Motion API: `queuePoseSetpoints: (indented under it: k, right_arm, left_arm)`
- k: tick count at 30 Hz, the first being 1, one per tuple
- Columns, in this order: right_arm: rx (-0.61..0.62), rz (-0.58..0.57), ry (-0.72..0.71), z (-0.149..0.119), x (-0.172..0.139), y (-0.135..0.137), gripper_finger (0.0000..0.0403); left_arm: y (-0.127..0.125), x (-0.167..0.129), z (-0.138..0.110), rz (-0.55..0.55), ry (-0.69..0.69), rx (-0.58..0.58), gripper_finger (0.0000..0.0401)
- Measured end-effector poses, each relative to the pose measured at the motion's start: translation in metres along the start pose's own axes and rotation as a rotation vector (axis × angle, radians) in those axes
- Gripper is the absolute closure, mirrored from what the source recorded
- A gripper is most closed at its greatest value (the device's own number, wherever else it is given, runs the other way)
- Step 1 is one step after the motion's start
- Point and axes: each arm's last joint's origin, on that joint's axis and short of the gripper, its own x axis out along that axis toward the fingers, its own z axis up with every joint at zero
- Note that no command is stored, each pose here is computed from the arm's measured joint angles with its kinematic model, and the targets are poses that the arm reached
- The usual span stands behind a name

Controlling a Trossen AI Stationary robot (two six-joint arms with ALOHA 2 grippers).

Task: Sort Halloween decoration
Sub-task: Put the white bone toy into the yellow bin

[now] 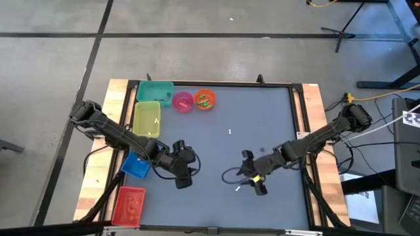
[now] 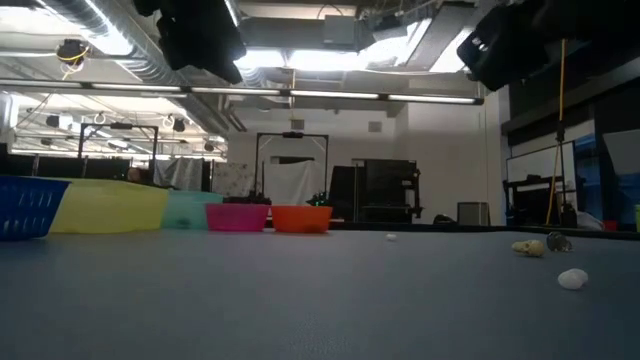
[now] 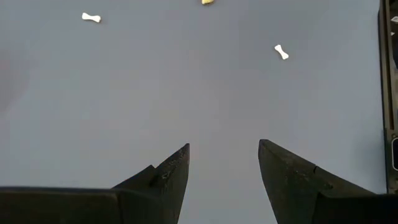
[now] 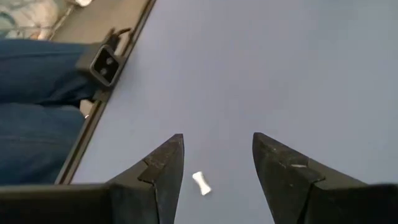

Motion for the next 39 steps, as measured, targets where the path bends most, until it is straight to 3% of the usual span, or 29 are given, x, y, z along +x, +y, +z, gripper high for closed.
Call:
queuePoseSetpoints:
  k: [7, 17, 27, 39]
  right_arm:
    - [-0.035, 0.014, 0.088, -0.014, 0.020, 0.012, 0.0214]
    - [-0.113, -0.012, 0.204, -0.032, 0.050, 0.007, 0.0214]
    - [-0.112, -0.007, 0.302, -0.050, 0.073, 0.003, 0.0214]
    - [-0.138, -0.001, 0.289, -0.055, 0.088, 0.003, 0.0214]
  left_arm:
    - [0.000, 0.000, 0.000, -0.002, -0.002, 0.013, 0.0225]
    - [0.000, 0.000, 0.000, -0.002, -0.003, 0.015, 0.0225]
    - [0.000, 0.000, 0.000, -0.002, -0.003, 0.016, 0.0225]
    - [0.000, 0.000, 0.000, -0.002, -0.002, 0.016, 0.0225]
